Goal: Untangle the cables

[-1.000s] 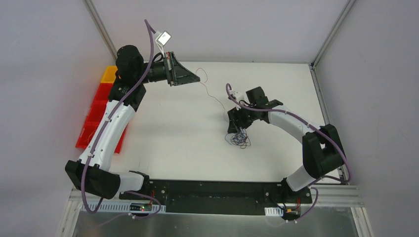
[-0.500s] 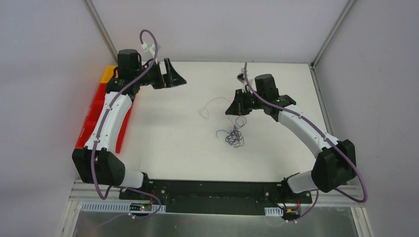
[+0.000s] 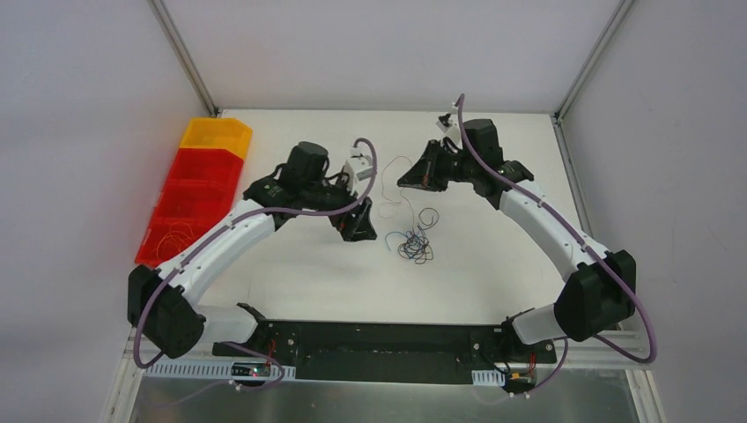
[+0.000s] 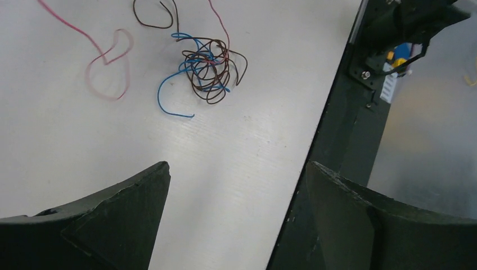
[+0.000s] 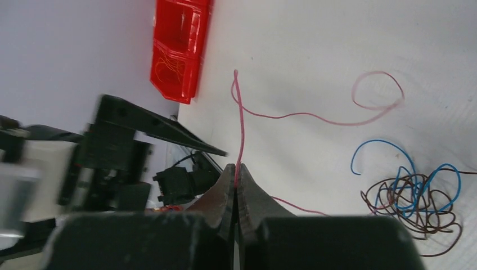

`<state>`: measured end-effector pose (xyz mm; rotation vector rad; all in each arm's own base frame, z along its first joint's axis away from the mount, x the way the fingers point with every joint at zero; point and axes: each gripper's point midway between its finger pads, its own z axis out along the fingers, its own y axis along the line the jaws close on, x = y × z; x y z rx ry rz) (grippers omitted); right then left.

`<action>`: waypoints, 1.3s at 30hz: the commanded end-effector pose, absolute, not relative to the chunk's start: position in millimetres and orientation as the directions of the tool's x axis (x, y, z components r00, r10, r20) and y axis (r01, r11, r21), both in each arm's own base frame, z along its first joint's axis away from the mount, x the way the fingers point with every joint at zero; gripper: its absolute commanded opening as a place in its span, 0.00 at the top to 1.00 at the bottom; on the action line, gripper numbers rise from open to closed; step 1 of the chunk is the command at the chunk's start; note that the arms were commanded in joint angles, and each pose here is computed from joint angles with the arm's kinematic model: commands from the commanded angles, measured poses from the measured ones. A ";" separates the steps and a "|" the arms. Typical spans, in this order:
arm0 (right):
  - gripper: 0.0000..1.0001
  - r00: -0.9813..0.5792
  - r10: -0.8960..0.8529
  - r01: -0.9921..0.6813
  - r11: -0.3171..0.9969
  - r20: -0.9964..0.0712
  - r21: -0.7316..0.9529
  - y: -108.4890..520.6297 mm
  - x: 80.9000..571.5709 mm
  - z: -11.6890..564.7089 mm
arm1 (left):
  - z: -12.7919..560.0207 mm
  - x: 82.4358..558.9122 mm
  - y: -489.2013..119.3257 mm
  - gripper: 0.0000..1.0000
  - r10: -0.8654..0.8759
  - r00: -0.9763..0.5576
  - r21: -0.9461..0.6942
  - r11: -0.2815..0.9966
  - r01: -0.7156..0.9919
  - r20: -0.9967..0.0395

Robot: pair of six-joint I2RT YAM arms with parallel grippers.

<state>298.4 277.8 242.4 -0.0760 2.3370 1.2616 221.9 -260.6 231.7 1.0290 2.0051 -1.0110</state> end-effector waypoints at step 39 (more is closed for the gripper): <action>1.00 -0.669 -0.254 -0.737 0.342 -0.698 0.583 271.4 209.8 313.4 | 335.7 223.0 -306.2 0.14 0.202 -0.597 -0.556 0.226 0.800 -0.777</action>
